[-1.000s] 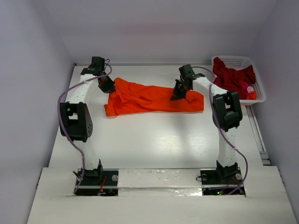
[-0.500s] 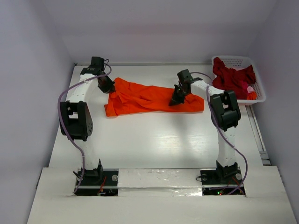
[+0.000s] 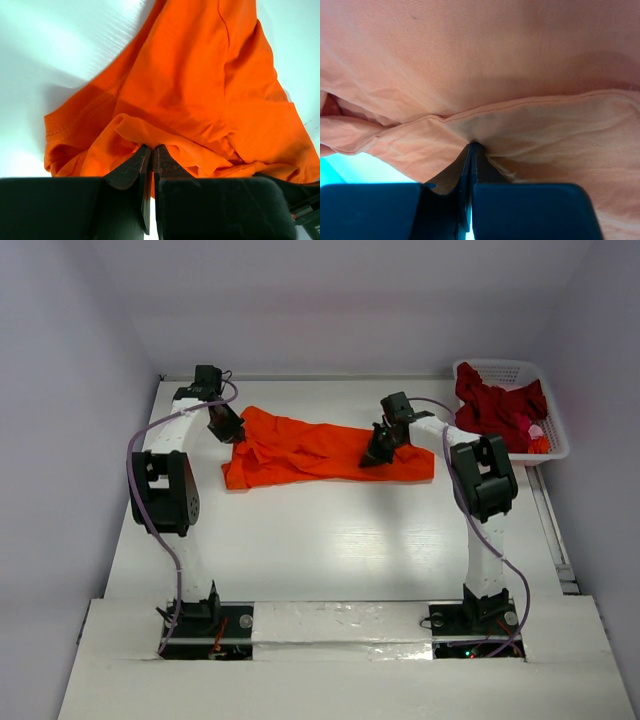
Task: Fold and stack the t-shirts
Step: Fold the other side of the tshirt into a rectangle
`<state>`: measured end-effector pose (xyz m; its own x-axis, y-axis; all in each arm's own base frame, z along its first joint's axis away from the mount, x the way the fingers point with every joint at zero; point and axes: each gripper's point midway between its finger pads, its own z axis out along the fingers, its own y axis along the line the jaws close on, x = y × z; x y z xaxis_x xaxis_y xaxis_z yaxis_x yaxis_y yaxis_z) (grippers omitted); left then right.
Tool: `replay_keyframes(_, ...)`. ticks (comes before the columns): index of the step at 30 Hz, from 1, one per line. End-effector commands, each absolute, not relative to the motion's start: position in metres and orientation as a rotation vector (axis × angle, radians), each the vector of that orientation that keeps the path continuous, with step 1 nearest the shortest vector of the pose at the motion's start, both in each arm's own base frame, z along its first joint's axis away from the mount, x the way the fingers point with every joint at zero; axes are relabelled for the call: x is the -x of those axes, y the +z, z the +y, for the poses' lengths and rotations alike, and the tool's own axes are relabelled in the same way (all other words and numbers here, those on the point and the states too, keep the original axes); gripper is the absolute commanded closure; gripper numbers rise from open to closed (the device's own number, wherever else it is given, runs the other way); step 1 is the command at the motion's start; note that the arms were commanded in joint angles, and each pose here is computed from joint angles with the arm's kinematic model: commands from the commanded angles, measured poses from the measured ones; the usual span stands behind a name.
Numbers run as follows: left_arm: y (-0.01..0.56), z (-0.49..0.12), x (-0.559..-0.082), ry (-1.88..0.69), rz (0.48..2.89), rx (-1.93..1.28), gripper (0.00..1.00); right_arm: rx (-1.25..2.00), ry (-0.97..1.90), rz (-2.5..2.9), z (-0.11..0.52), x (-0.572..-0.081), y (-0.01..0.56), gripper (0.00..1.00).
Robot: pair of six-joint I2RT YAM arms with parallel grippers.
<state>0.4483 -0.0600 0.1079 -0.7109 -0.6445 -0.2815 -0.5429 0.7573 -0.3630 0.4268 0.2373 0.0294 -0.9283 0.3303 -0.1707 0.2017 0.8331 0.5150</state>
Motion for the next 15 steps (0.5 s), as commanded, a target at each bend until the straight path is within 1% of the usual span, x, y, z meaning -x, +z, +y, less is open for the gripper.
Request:
replay_keyframes(1,0.113,-0.054,-0.459,-0.370,2.534,0.894,1.00,-0.397,0.721,2.760,0.237,-0.422,0.031,1.00)
replay_keyframes(6,0.109,-0.050,-0.466,-0.374,2.534,0.905,0.98,-0.392,0.722,2.757,0.236,-0.420,0.031,1.00)
replay_keyframes(12,0.106,-0.032,-0.476,-0.385,2.500,0.968,0.95,-0.384,0.723,2.756,0.235,-0.416,0.029,1.00)
replay_keyframes(14,0.108,-0.029,-0.481,-0.395,2.487,0.972,0.88,-0.383,0.723,2.761,0.234,-0.414,0.026,1.00)
replay_keyframes(15,0.110,-0.029,-0.483,-0.399,2.483,0.970,0.81,-0.380,0.724,2.761,0.234,-0.413,0.026,1.00)
